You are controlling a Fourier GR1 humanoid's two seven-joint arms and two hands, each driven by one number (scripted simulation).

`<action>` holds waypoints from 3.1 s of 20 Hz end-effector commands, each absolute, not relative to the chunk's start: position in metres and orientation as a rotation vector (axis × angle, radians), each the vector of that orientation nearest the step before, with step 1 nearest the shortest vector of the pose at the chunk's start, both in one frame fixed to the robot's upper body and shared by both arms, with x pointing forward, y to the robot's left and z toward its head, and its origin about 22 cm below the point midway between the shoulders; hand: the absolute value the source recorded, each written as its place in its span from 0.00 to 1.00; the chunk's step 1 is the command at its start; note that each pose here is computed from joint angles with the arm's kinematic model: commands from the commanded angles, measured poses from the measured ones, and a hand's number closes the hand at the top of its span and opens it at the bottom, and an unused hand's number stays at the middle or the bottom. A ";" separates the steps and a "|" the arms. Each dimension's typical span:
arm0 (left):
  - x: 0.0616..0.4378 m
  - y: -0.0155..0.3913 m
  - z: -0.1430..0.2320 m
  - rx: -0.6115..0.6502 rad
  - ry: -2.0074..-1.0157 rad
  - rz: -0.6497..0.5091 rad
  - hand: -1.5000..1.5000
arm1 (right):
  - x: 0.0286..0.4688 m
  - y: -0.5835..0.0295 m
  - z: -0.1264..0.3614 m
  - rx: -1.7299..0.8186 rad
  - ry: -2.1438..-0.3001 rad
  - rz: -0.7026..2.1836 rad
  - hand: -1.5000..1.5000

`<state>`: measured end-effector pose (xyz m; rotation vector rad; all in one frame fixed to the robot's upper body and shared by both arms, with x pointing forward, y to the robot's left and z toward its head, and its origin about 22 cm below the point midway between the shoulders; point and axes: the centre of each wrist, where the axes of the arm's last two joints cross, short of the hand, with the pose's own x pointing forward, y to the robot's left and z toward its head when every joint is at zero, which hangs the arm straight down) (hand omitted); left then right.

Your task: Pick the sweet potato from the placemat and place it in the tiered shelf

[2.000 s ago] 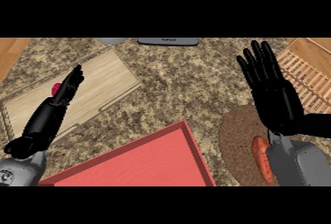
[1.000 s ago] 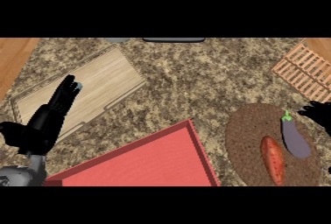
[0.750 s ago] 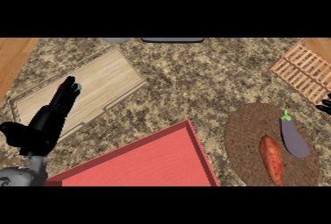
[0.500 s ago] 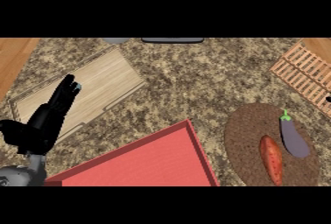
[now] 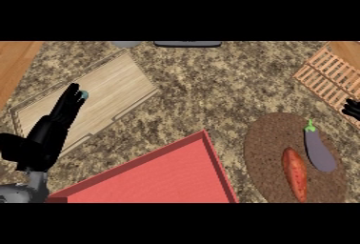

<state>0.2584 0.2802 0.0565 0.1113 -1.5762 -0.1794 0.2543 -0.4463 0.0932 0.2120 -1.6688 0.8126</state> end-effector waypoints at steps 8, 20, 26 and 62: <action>0.259 0.282 0.061 0.103 -1.565 -0.173 0.50 | 0.250 -0.421 0.041 0.298 -1.713 1.100 0.00; 0.252 0.302 0.066 0.137 -1.561 -0.193 0.50 | 0.265 -0.408 0.046 0.249 -1.551 1.337 0.00; 0.248 0.278 0.067 0.118 -1.567 -0.172 0.50 | 0.267 -0.412 0.030 0.163 -1.527 1.407 0.00; 0.260 0.271 0.062 0.118 -1.571 -0.184 0.50 | 0.263 -0.366 -0.071 0.146 -1.330 1.533 0.00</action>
